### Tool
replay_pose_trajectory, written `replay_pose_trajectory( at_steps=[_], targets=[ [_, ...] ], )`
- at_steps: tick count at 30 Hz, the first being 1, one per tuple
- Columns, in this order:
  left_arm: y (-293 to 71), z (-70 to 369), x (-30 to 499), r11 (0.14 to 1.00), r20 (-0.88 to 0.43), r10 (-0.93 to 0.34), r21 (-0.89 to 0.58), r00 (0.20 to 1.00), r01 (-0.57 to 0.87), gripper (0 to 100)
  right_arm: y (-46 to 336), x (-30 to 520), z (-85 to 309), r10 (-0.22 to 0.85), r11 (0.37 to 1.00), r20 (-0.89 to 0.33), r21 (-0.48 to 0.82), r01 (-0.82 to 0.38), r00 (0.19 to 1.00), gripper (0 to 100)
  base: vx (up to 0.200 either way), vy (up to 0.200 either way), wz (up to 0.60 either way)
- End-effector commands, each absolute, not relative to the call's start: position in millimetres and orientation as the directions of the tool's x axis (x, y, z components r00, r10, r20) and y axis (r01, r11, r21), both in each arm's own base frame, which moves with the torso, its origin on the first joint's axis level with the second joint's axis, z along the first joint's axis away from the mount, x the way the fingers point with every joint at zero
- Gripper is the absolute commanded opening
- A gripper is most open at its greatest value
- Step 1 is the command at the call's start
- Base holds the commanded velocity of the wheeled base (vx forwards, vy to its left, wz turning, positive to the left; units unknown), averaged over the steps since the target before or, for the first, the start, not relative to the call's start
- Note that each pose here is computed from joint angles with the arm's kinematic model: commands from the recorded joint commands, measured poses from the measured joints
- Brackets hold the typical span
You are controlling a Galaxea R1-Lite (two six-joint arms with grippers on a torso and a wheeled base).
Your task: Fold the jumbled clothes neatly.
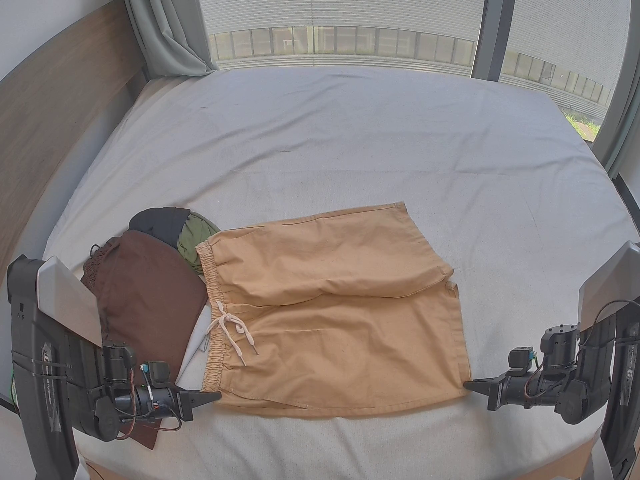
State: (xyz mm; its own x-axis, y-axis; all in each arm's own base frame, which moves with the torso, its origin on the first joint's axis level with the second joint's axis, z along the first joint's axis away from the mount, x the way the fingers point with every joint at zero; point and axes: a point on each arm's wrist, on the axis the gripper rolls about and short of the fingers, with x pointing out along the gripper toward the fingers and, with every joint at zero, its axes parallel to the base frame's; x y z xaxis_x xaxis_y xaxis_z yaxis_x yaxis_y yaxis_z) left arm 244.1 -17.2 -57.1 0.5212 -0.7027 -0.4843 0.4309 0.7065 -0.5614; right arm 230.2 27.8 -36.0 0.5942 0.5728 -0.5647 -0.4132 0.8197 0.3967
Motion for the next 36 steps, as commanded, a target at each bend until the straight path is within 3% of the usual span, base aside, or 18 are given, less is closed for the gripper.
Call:
replay_pose_trajectory(
  at_steps=[1,27,36],
  targets=[
    [-13.6,-57.1,238.0,0.710,-0.495,-0.699,-0.563,0.516,0.422,0,27.9,225.0,-37.3,0.573,0.819,-0.580,0.388,-0.423,0.579,0,0.000,0.000,0.00],
    [-3.5,-57.0,213.2,0.673,-0.493,-0.739,-0.556,0.459,0.487,0,26.3,207.4,-41.1,0.580,0.805,-0.626,0.344,-0.484,0.521,0,0.000,0.000,0.00],
    [-4.2,-48.9,218.4,0.619,-0.428,-0.785,-0.564,0.448,0.546,0,28.2,210.9,-31.1,0.630,0.769,-0.569,0.361,-0.527,0.529,0,0.000,0.000,0.00]
  ],
)
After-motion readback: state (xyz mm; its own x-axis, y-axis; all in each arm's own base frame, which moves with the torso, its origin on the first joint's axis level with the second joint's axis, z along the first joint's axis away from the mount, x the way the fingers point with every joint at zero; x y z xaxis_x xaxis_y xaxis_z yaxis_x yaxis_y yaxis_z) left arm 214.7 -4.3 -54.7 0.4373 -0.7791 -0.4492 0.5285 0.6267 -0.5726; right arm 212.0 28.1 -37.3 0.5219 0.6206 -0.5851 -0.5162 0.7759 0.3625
